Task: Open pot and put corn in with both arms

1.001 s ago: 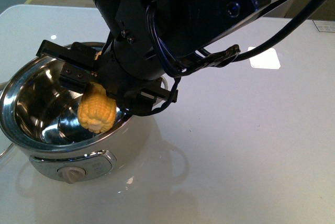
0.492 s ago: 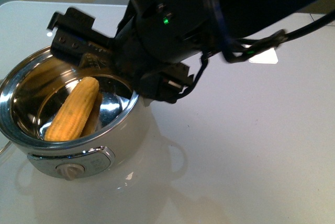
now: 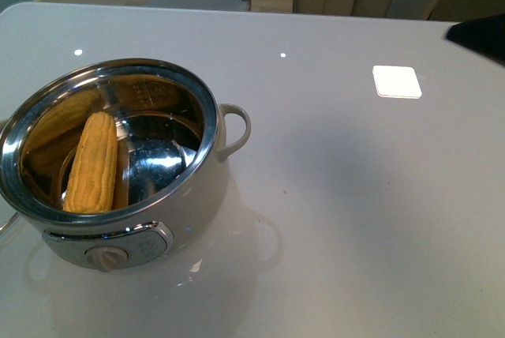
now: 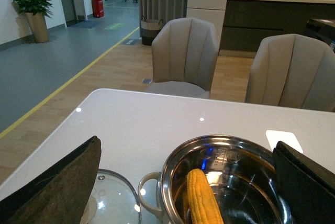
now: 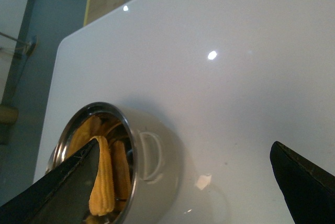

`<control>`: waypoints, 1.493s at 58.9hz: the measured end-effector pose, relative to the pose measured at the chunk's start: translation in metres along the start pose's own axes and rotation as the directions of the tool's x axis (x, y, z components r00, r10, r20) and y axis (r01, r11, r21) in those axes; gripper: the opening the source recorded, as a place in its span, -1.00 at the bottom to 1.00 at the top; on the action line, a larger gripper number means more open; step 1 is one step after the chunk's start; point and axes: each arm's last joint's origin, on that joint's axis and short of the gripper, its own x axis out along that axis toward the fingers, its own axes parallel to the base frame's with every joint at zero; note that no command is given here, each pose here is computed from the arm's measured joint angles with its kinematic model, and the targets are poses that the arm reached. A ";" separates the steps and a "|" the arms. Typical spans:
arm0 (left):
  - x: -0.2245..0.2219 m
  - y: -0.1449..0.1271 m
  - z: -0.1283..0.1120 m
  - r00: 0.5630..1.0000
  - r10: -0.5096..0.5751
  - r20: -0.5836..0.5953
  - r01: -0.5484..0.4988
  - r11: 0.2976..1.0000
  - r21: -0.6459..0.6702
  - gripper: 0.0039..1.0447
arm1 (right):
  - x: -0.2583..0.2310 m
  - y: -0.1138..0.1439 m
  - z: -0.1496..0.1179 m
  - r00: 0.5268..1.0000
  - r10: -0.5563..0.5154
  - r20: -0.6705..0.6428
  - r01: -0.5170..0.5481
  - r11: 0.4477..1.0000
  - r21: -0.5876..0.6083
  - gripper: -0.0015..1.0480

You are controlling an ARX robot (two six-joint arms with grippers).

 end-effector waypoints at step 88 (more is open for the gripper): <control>0.000 0.000 0.000 1.000 0.000 0.000 0.000 1.000 0.000 0.87 | -0.128 -0.097 -0.062 0.808 -0.009 0.589 0.327 0.838 -0.436 -0.96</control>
